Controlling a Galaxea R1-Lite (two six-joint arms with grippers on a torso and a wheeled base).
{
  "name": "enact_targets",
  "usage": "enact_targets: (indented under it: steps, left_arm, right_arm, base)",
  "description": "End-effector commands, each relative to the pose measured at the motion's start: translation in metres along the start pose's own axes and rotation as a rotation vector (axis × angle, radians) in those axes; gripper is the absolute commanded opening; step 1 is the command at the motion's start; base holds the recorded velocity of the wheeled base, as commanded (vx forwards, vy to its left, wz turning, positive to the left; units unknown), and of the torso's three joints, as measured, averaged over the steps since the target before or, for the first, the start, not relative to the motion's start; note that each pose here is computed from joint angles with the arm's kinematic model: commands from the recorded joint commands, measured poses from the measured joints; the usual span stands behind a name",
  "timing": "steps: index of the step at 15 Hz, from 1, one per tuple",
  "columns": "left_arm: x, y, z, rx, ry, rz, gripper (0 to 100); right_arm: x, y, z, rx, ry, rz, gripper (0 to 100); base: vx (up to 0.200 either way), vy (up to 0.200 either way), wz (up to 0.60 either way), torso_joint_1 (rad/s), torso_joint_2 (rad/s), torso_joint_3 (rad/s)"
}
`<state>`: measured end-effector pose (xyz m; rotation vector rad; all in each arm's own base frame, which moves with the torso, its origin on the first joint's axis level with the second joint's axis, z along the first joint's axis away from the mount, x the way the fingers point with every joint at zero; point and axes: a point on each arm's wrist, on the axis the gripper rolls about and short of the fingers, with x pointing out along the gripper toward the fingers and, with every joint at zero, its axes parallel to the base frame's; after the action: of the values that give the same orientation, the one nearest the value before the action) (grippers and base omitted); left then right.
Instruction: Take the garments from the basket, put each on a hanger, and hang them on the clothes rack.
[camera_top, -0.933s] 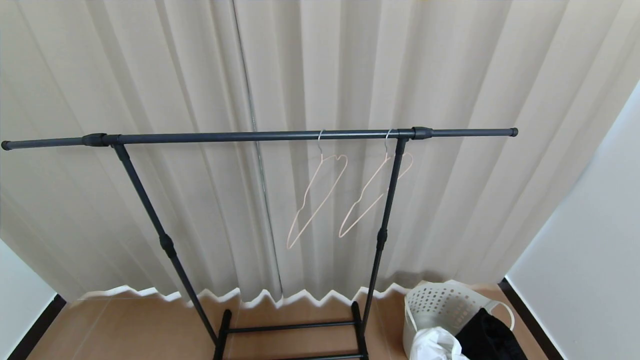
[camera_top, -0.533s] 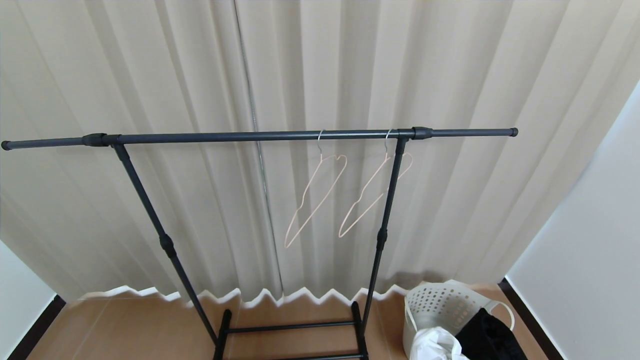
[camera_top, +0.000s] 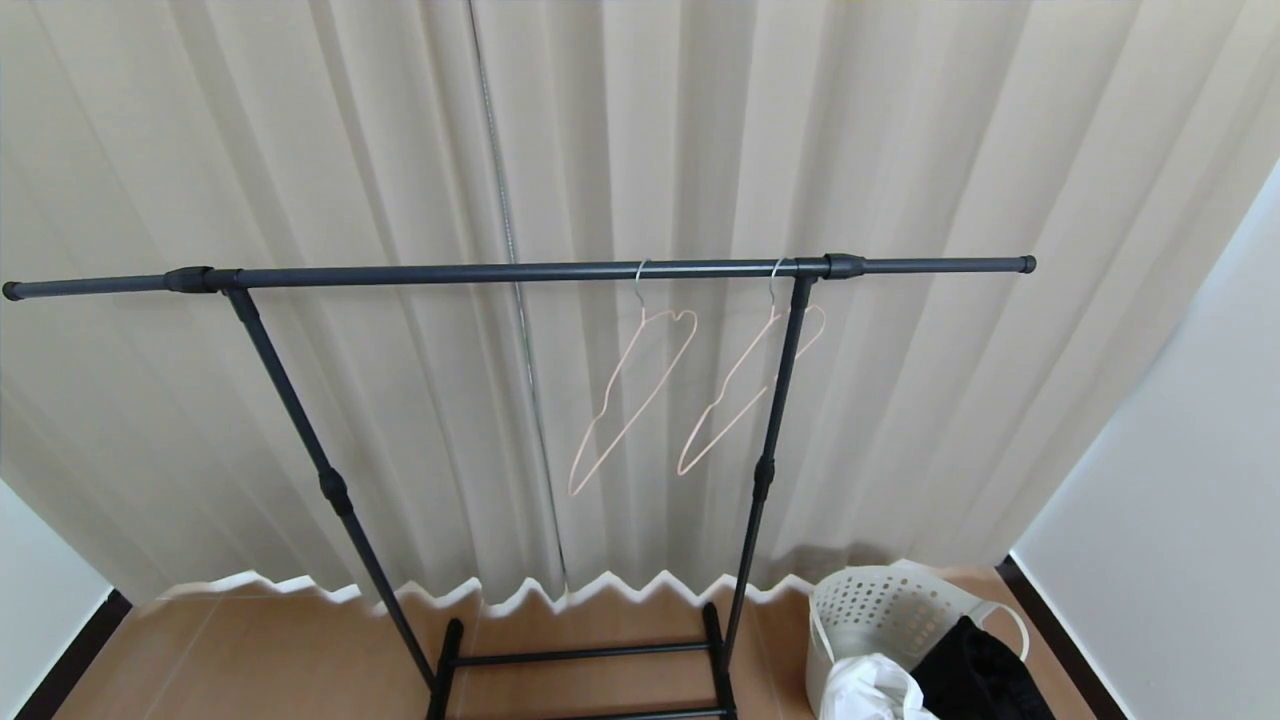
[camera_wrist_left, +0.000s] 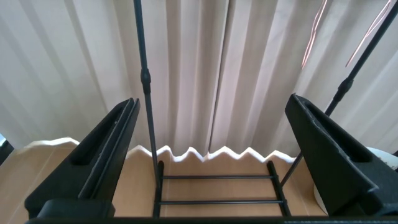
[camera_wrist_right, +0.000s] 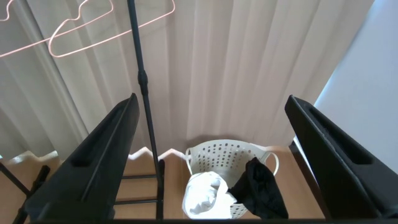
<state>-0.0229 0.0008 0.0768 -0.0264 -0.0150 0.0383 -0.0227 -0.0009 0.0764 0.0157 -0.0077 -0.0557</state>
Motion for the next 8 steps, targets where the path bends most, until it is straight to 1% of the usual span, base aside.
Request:
enact_targets:
  steps: [1, 8]
  left_arm:
    - [0.0001, 0.0000, 0.0001, -0.001, 0.001, 0.001, 100]
    - [0.0001, 0.0000, 0.0001, 0.000, 0.001, 0.001, 100]
  right_arm:
    - [0.0000, 0.0000, 0.0001, 0.000, 0.000, 0.001, 100]
    - [0.0000, 0.0000, 0.0001, 0.000, 0.000, 0.001, 100]
  base:
    - [0.000, 0.000, 0.00, 0.000, 0.00, 0.000]
    - [0.000, 0.000, 0.00, 0.000, 0.00, 0.000]
